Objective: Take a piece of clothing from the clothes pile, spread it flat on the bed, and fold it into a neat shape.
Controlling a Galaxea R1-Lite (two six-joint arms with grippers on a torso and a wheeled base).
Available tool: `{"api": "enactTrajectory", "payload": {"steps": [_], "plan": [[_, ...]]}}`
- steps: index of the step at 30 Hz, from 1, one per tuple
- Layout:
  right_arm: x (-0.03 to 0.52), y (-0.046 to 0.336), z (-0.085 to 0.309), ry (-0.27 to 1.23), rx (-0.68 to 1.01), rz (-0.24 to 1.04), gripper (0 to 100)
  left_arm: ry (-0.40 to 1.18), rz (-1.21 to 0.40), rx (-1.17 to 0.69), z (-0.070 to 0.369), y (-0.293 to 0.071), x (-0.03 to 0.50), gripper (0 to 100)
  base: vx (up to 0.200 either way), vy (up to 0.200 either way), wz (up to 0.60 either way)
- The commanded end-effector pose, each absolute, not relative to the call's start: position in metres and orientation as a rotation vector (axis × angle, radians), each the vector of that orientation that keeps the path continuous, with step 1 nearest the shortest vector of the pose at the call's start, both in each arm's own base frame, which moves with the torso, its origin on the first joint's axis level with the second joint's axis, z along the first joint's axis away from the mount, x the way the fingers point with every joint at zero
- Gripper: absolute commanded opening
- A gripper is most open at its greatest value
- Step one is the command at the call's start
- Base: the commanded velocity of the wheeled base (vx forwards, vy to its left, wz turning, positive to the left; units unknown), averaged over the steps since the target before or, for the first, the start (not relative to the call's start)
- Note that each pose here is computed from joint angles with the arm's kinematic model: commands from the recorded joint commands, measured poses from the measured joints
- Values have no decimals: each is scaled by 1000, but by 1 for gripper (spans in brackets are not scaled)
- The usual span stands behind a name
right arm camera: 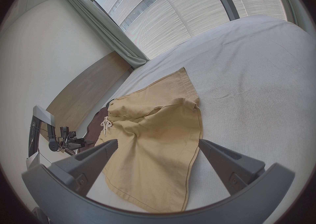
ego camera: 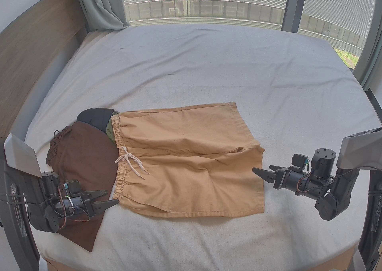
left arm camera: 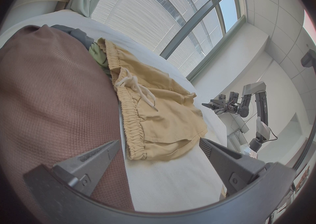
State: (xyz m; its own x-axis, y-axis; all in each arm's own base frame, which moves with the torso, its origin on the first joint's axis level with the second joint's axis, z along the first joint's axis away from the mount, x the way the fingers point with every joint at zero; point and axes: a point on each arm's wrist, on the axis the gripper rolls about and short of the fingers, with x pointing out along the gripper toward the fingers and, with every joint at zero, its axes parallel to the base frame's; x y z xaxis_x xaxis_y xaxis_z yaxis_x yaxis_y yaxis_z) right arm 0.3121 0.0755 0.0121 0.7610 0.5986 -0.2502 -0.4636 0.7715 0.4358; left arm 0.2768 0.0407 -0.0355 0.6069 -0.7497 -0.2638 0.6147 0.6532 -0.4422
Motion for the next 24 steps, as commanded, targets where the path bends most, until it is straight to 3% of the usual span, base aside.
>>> {"api": "enactTrajectory", "payload": {"steps": [1,24], "plan": [[312,76,11,394,363,594,100,487,-803,-346,-50,40,278,100,0,0,0],[313,76,6,409,364,589,100,557,-724,-485,-59,33,294,100,0,0,0]]}}
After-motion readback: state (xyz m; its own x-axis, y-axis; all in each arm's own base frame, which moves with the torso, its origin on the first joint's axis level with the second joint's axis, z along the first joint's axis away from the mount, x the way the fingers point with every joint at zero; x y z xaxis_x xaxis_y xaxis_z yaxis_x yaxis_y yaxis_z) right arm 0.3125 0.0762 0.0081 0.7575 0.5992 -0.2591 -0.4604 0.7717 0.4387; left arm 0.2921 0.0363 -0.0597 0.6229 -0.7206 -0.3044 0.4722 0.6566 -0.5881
